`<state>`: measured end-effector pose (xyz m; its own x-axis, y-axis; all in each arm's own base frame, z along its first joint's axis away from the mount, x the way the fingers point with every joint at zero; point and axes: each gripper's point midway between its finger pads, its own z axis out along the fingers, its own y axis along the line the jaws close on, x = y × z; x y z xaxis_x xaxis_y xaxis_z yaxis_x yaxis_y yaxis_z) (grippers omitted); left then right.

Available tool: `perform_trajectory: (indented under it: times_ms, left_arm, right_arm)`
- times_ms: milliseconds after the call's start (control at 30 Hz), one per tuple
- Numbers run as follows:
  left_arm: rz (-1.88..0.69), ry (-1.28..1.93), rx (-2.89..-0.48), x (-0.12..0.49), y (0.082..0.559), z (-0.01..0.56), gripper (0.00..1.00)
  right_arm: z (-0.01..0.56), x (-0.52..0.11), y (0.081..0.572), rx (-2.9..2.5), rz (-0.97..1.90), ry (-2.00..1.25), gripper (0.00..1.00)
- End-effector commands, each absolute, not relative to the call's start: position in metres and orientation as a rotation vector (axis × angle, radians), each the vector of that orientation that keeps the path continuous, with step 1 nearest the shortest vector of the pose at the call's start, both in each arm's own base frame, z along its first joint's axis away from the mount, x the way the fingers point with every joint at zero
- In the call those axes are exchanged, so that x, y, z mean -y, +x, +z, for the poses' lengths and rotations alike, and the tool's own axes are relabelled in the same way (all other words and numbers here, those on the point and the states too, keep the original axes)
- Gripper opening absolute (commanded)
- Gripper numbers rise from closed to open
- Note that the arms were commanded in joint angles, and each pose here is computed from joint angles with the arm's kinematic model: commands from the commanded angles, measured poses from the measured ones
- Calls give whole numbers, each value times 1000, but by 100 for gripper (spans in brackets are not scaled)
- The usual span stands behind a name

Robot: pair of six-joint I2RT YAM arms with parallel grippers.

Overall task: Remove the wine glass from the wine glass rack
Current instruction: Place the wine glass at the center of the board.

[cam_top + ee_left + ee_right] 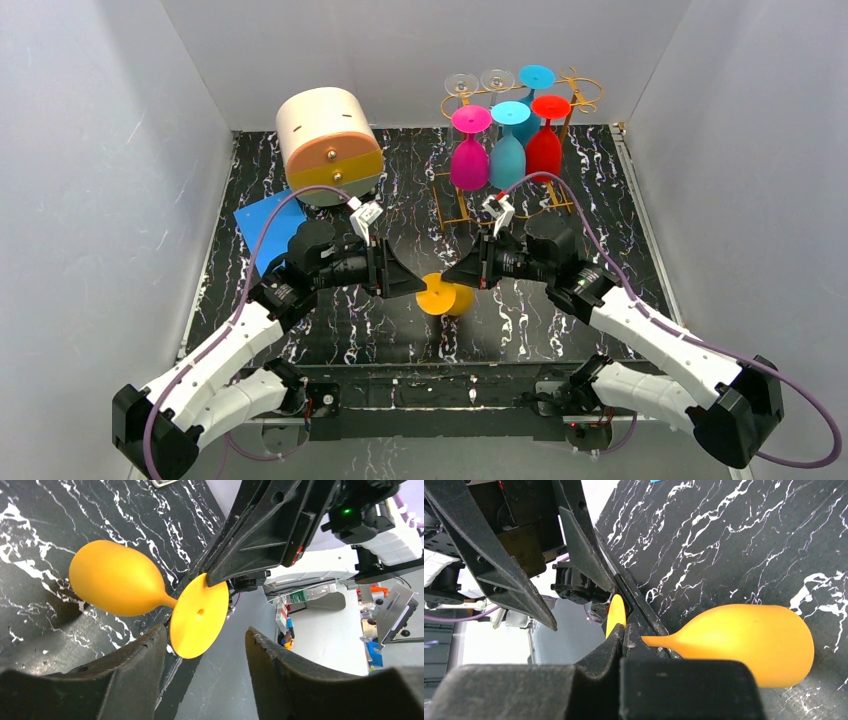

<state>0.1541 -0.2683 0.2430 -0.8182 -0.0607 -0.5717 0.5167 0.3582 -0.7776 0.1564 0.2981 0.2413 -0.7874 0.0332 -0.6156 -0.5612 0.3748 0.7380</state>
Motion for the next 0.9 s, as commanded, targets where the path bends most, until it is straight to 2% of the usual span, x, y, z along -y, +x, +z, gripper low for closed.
perform_trajectory:
  times_ms: [0,100,233,433,600,667,800,867]
  left_arm:
    - [-1553,482,-2042,274,145,255,54]
    - [-1582,509,-2045,277,142,254,49]
    - [-1596,533,-2049,280,141,251,32]
    - [-1604,559,-2071,283,139,243,24]
    - [-1602,582,-2064,284,139,242,0]
    - [-1584,581,-2057,284,142,242,0]
    - [-1558,587,-2038,285,146,244,0]
    - [-1536,593,-2015,284,149,247,0]
  right_arm:
    - [275,-300,157,-1880,1488,-482,1]
    - [277,-302,150,-1844,1553,-487,1]
    - [281,-304,147,-1811,1594,-488,1]
    - [281,-304,147,-1803,1594,-506,1]
    - [280,-302,149,-1795,1571,-489,1]
    - [276,-301,150,-1804,1566,-484,1]
    - [269,-301,145,-1839,1579,-493,41]
    - [264,-300,141,-1849,1588,-515,53]
